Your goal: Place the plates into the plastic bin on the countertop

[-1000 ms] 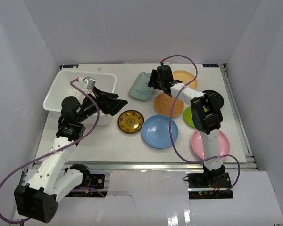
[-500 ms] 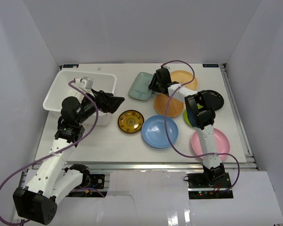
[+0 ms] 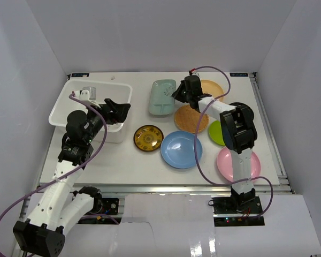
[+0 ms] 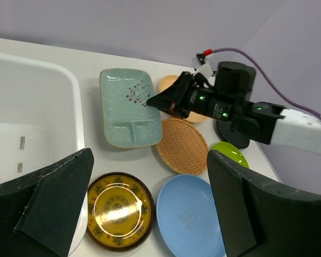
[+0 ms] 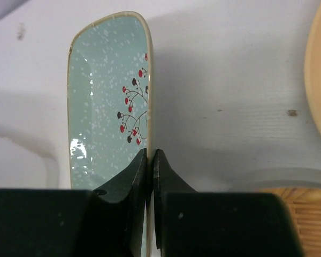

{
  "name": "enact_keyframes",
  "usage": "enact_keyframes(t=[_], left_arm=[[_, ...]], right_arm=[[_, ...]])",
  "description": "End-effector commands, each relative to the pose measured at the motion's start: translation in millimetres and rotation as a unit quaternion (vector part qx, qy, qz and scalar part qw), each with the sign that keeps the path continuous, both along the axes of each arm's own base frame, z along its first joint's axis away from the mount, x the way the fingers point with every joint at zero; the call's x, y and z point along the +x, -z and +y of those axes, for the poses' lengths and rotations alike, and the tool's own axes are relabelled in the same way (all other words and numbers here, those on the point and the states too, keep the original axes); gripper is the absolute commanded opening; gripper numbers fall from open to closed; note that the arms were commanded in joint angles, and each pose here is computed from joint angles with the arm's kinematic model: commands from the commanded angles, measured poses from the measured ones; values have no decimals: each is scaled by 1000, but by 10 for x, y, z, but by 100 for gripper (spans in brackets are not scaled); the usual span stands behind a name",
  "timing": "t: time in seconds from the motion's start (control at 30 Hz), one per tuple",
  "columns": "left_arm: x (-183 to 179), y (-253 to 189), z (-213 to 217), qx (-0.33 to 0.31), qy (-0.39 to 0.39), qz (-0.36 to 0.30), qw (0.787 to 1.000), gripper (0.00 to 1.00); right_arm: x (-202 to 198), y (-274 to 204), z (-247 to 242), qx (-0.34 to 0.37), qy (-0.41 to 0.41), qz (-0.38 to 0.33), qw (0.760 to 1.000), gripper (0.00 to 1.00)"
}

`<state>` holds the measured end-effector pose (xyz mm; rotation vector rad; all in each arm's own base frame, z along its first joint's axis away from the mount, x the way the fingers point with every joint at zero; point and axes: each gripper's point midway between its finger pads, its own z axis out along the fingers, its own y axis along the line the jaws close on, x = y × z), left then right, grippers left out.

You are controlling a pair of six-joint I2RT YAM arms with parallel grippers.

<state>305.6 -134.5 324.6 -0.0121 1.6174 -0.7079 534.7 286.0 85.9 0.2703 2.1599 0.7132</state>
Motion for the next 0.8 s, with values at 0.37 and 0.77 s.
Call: enact_keyframes(t=[0.37,0.77], left_arm=[[-156,-637,134,-25,-7,-76,997,98],[-396,-999,408,-42,-59,-146,987,98]], right_arm=[[-661,-3363,1263,115,-143,-359,915,8],[-899,-2994,2524,101,-185,-384,899,8]])
